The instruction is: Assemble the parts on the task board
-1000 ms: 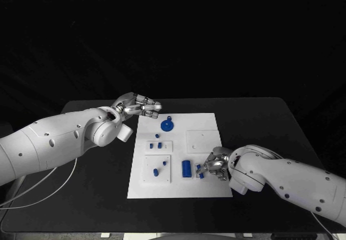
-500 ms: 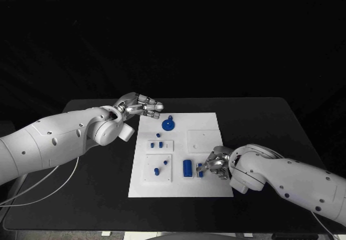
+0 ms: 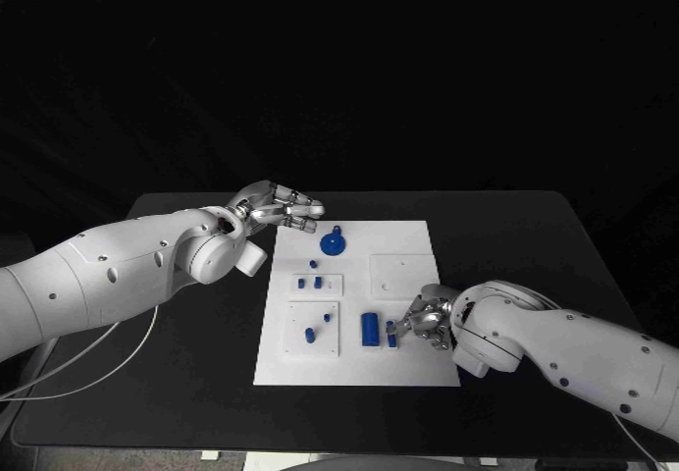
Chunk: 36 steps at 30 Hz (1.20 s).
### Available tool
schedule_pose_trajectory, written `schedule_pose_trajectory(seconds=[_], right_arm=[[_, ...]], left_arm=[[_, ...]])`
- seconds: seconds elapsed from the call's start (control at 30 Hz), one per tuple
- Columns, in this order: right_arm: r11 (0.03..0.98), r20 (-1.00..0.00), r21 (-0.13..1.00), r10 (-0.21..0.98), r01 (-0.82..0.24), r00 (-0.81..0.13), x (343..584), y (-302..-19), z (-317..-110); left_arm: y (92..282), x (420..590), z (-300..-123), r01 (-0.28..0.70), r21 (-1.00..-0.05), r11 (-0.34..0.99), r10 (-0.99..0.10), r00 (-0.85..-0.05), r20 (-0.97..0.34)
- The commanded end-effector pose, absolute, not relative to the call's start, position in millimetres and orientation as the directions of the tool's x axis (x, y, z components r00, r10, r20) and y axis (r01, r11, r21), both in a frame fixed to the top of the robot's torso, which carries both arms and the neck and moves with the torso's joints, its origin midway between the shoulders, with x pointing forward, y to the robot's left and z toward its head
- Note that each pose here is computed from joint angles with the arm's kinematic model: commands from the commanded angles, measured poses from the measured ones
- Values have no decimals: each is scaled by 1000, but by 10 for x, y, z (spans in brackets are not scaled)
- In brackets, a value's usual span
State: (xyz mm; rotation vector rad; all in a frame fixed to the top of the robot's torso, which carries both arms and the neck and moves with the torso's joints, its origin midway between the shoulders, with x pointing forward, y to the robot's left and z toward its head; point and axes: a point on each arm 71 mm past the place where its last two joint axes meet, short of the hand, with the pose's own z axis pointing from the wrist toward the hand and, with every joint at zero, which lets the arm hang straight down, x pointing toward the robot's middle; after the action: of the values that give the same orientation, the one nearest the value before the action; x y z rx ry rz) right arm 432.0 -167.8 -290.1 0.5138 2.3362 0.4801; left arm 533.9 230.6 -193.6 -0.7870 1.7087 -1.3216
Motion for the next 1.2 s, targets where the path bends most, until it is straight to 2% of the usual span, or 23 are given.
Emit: schedule_pose_trajectory(seconds=[0.03,0.63,1.2], right_arm=[[862,-547,464,460,203,-700,4316,-1651,-2899],[879,-585,441,435,181,-685,4349,-1667,-2915],[906,-626,392,391,160,-675,4344,-1672,-3045]], left_arm=[[2276,5333,-1933,10,-968,251,-844,-487,-224],[2282,5333,-1936,9,-967,254,-844,-487,-226],[2286,5335,-1938,9,-967,255,-844,-487,-227]])
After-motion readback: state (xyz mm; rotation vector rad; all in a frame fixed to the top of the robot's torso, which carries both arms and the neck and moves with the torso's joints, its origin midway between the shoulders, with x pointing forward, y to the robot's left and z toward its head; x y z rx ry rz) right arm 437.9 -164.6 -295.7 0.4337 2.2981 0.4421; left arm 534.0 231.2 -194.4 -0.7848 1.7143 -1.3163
